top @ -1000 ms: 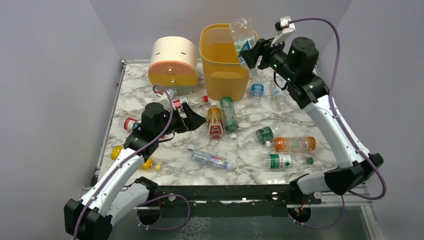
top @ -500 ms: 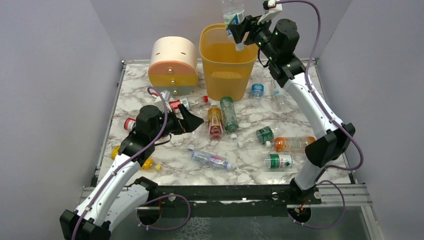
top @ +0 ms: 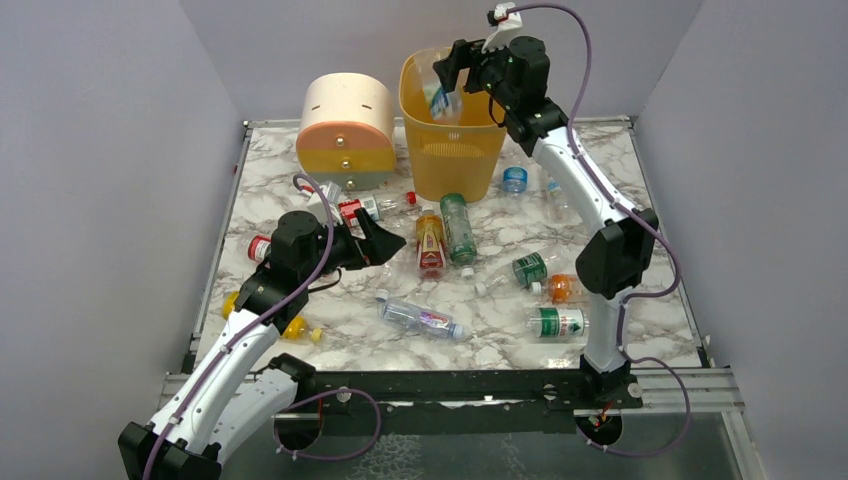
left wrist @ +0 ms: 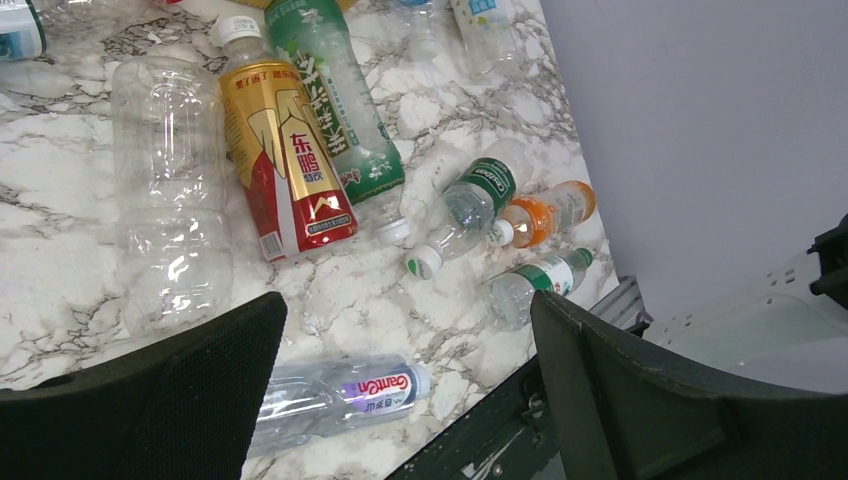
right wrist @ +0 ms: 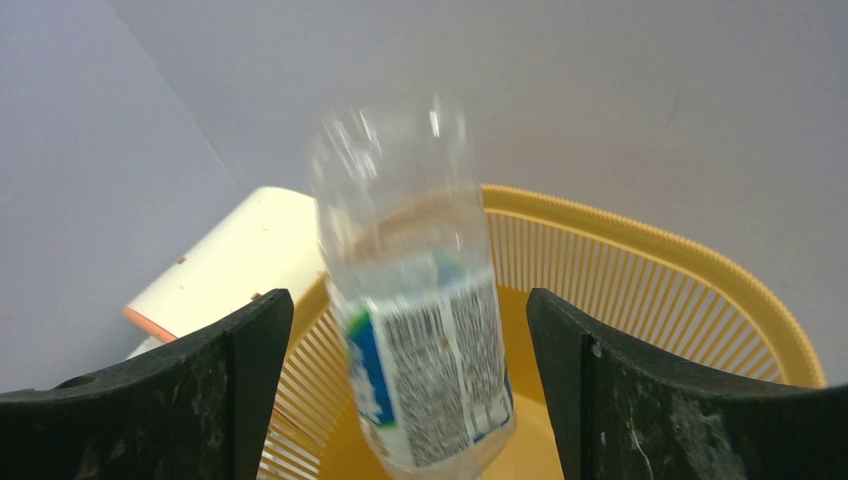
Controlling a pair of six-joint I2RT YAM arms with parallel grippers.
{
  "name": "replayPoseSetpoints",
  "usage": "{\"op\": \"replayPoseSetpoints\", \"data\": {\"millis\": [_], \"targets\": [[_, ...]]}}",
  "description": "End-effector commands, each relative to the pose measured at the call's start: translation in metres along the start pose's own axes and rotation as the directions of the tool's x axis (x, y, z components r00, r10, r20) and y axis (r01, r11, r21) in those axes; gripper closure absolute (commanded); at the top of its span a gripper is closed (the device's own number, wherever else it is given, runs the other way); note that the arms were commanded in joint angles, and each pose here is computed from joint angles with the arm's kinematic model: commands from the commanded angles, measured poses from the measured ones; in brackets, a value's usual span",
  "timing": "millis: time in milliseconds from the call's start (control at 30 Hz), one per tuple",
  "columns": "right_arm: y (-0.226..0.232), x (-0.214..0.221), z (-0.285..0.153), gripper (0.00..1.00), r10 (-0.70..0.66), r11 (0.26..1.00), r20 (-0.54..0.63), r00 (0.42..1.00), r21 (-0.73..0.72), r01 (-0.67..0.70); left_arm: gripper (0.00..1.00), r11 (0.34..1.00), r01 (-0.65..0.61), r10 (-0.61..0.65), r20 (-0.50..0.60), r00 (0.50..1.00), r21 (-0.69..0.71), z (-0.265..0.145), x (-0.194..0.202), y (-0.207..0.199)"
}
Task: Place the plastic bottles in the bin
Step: Place the plastic bottle in the trash bin.
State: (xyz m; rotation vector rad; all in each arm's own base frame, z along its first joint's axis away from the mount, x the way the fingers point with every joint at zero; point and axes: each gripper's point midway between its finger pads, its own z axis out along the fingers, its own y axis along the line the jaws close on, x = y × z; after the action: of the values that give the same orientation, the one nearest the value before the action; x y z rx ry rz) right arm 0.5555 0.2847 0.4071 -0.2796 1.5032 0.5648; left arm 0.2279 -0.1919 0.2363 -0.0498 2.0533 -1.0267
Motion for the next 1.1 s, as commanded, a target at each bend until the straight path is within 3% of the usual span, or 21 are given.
{"op": "replayPoseSetpoints", "data": {"millis": [0, 200, 400, 567, 867, 1067], "targets": [[0.0, -0.015, -0.007, 0.08, 0.004, 1.0, 0.009, 1.0, -0.015, -0.004, 0.01, 0.999, -0.035, 0.035, 0.05, 0.998, 0.001, -0.004, -0.015, -0.007], [0.01, -0.043, -0.032, 0.06, 0.002, 0.999, 0.027, 1.0, -0.033, -0.001, 0.01, 0.999, -0.03, 0.032, 0.073, 0.997, -0.027, -0.004, -0.019, -0.003], [0.029, -0.047, -0.085, 0.02, 0.04, 0.996, -0.027, 0.999, -0.083, -0.042, 0.01, 1.0, -0.002, 0.002, 0.046, 0.999, -0.008, 0.003, -0.012, -0.002], [0.032, -0.015, -0.147, 0.01, 0.077, 0.995, -0.127, 0.989, -0.061, -0.085, 0.01, 1.0, -0.001, 0.001, 0.01, 1.0, 0.016, 0.01, -0.004, -0.001], [0.018, 0.096, -0.236, 0.01, 0.14, 0.99, -0.371, 0.918, 0.051, -0.13, 0.01, 0.999, 0.032, -0.034, 0.052, 0.998, 0.037, 0.0, 0.004, 0.002], [0.024, 0.133, -0.276, 0.01, 0.196, 0.98, -0.434, 0.88, 0.063, -0.187, 0.01, 0.998, 0.054, -0.054, 0.044, 0.998, 0.02, -0.009, 0.018, 0.012]]}}
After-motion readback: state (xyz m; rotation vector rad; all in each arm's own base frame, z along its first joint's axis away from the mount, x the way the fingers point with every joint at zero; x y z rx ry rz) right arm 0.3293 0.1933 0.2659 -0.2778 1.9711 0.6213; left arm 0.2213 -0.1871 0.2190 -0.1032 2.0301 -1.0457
